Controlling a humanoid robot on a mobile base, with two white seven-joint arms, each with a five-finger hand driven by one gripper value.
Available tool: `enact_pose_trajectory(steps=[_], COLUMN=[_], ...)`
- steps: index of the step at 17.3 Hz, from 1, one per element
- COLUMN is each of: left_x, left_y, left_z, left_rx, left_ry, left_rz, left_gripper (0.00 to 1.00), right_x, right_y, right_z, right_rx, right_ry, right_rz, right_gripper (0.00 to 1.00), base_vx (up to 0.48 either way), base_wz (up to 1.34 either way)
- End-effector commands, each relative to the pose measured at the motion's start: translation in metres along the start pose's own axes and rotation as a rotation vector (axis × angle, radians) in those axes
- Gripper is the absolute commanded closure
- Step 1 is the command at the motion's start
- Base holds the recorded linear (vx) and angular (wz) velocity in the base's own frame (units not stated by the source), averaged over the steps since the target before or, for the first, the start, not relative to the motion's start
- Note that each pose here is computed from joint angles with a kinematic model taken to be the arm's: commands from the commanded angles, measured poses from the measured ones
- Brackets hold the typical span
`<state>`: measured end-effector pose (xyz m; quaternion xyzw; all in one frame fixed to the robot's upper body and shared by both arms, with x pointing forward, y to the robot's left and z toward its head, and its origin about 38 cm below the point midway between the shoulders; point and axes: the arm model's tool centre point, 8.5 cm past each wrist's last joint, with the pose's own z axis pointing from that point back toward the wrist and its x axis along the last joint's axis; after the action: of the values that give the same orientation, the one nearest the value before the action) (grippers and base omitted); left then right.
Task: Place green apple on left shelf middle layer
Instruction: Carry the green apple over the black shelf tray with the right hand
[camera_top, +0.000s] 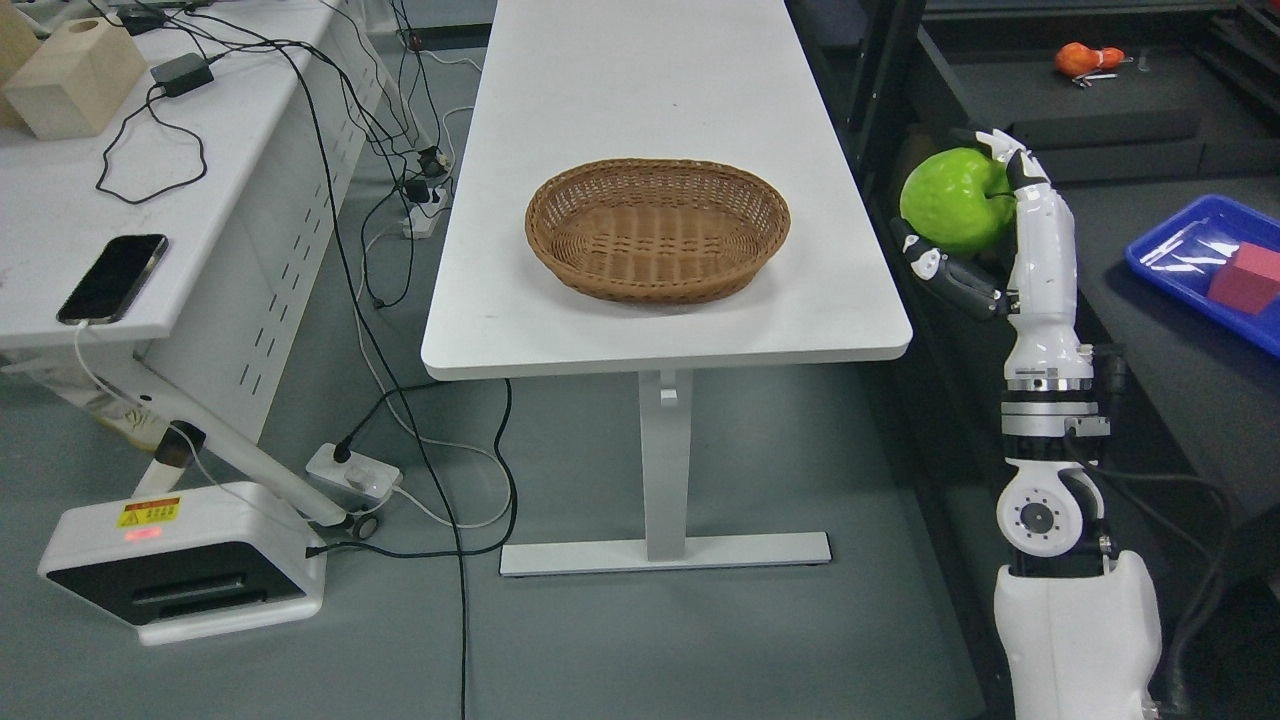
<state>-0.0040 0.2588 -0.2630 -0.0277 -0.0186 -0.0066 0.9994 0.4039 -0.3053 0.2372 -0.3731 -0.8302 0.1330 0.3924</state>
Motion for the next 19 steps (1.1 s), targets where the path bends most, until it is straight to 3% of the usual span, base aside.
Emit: enact_pose_trajectory(steps=[1,10,16,17,19], left_x=[0.000,0.000,0.000,0.000,0.000], left_y=[0.011,0.011,0.011,0.011,0.011], left_z=[0.002,0.002,0.002,0.002,0.002], left_rx=[0.018,0.018,0.018,0.018,0.018], left_ry=[0.000,0.000,0.000,0.002,-0.001], left_rz=[-0.001,-0.001,-0.001,-0.001,-0.002], left_gripper=[0.00,0.00,0.00,0.00,0.00], right_x=[0.003,0.003,0.004,0.003,0.006], right_y=[-0.015,-0.016,-0.018,-0.013,0.011], right_z=[-0.001,-0.004,-0.015,-0.016,-0.016], right_rx=[-0.035,-0.039,-0.042,-0.010,0.212], right_ry=[-0.011,-0.004,0.015,0.028,0.004], right_rz=[0.016,0.017,0.018,0.022,0.086], right_gripper=[1.00,1.00,1.00,1.00,1.00], base_vx=[-0.566,-0.554,-0.109,0.031,0.054], base_wz=[-0.06,-0.24,-1.65,-1.88,-1.38])
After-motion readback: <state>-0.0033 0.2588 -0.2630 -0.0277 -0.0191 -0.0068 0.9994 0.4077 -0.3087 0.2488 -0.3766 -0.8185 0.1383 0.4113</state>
